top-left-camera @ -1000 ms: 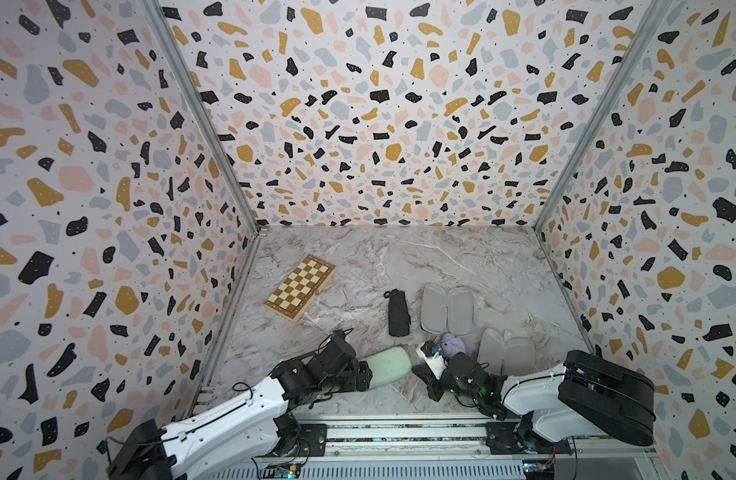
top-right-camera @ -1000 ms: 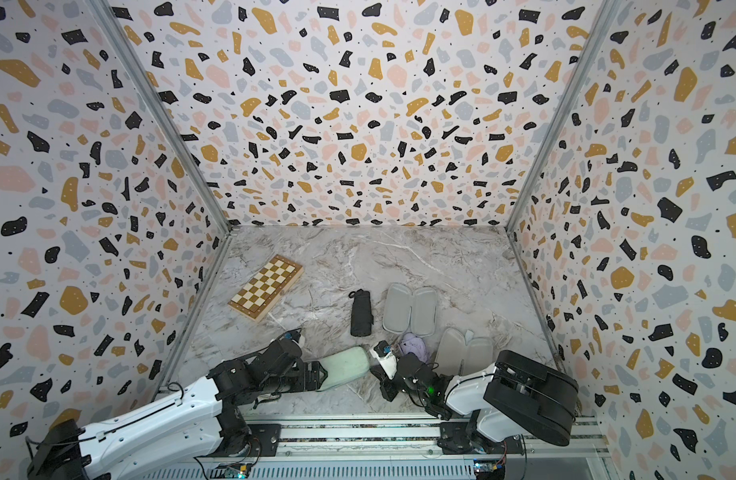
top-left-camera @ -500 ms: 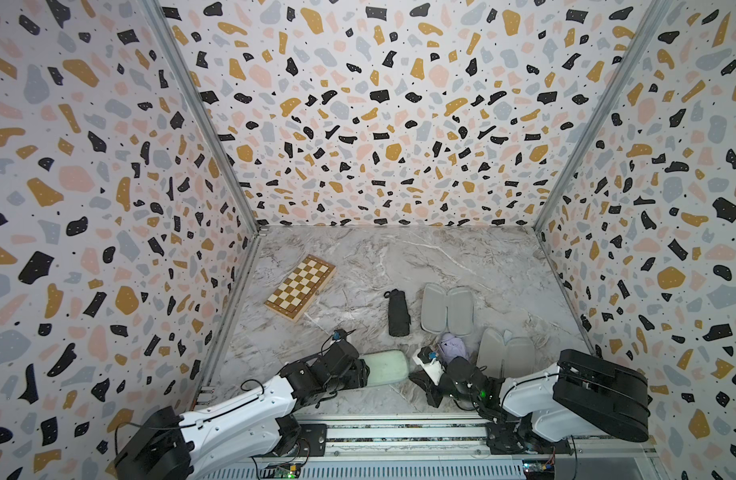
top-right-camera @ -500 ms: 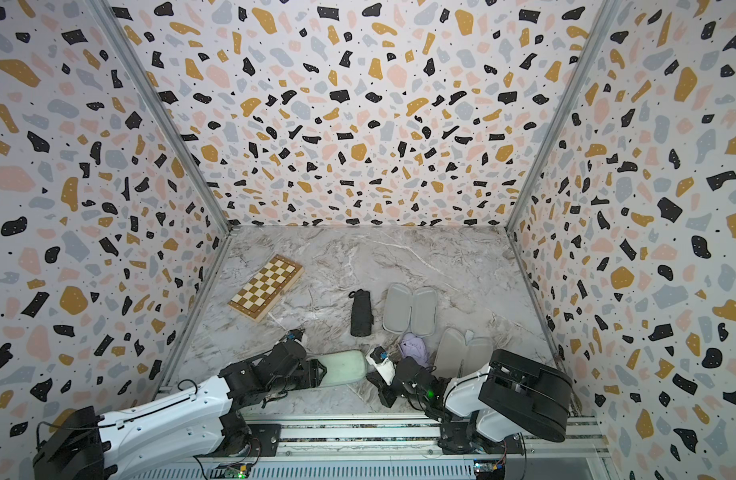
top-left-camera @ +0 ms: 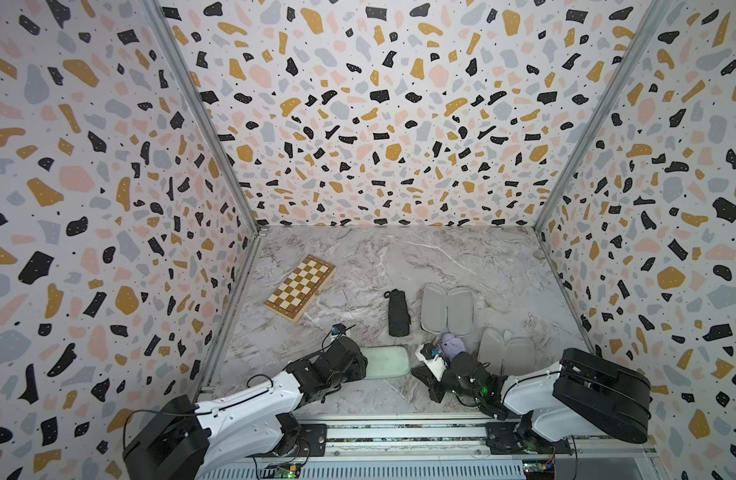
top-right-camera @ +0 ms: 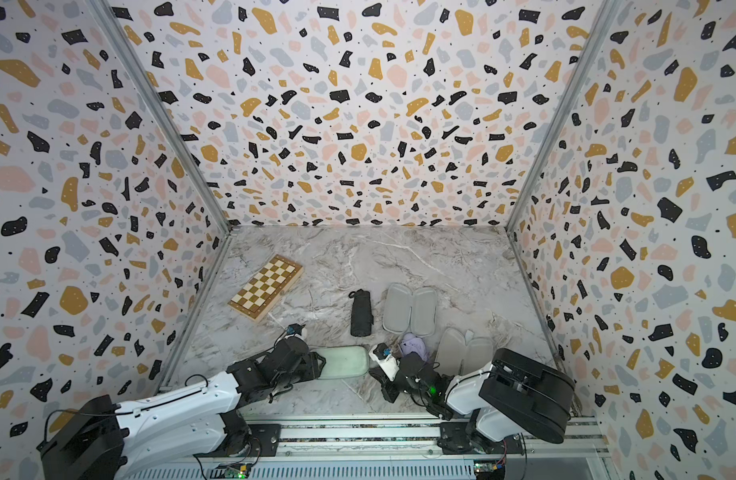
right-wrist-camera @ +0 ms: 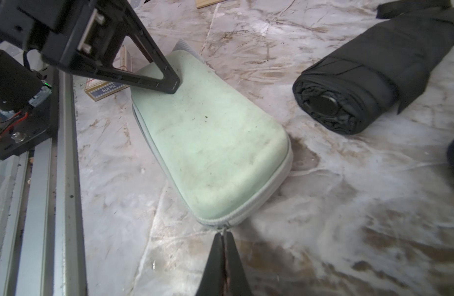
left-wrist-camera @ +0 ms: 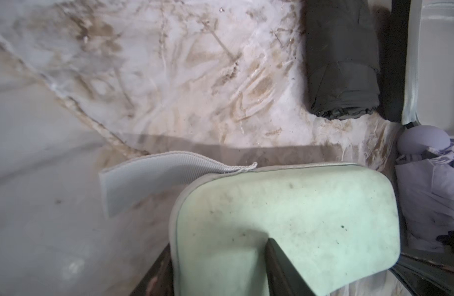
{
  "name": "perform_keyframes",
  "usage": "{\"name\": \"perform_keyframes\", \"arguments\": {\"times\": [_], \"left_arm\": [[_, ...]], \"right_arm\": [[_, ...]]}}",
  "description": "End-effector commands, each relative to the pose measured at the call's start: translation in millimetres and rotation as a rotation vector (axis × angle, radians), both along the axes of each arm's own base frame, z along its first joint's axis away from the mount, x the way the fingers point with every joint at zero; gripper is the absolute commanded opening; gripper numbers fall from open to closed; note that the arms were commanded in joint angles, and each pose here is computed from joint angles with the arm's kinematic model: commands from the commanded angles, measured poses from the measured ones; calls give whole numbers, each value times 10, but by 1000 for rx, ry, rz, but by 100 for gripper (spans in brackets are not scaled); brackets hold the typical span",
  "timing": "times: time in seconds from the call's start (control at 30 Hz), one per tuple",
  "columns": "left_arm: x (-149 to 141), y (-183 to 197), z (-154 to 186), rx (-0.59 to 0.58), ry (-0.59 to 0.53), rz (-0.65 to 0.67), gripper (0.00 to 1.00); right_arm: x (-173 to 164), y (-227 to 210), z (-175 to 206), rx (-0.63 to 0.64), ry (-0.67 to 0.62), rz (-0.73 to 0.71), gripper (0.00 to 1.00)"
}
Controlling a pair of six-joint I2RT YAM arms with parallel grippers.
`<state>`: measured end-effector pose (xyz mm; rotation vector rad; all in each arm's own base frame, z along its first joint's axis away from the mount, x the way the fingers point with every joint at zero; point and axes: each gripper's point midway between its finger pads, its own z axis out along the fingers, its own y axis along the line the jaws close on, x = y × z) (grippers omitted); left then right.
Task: Put umbrellas into zippered umbrella sleeves
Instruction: Zip the zipper on the umbrella sleeve.
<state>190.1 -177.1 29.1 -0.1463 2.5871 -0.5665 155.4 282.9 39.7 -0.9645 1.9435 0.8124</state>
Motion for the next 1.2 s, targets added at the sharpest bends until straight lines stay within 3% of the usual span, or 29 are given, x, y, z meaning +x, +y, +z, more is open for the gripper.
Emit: {"name": "perform_keyframes", "arguments": {"times": [0.0, 0.33, 0.6, 1.0, 1.17], "left_arm": [[-261, 398, -472, 198, 132, 5, 50], [-248, 523, -569, 250, 141, 44, 36], [-195, 469, -551, 233, 125, 41, 36], [-195, 533, -545, 277, 134, 49, 35], [-197, 581, -555, 302, 135, 61, 29]], "right_arm": [[86, 29, 121, 30, -34, -9, 0], [232, -75, 68, 3, -29, -83, 0], [346, -74, 110, 15, -33, -78, 0], [54, 4, 82, 20, -8, -21, 0], [-16, -40, -2, 9, 28, -40, 0]]}}
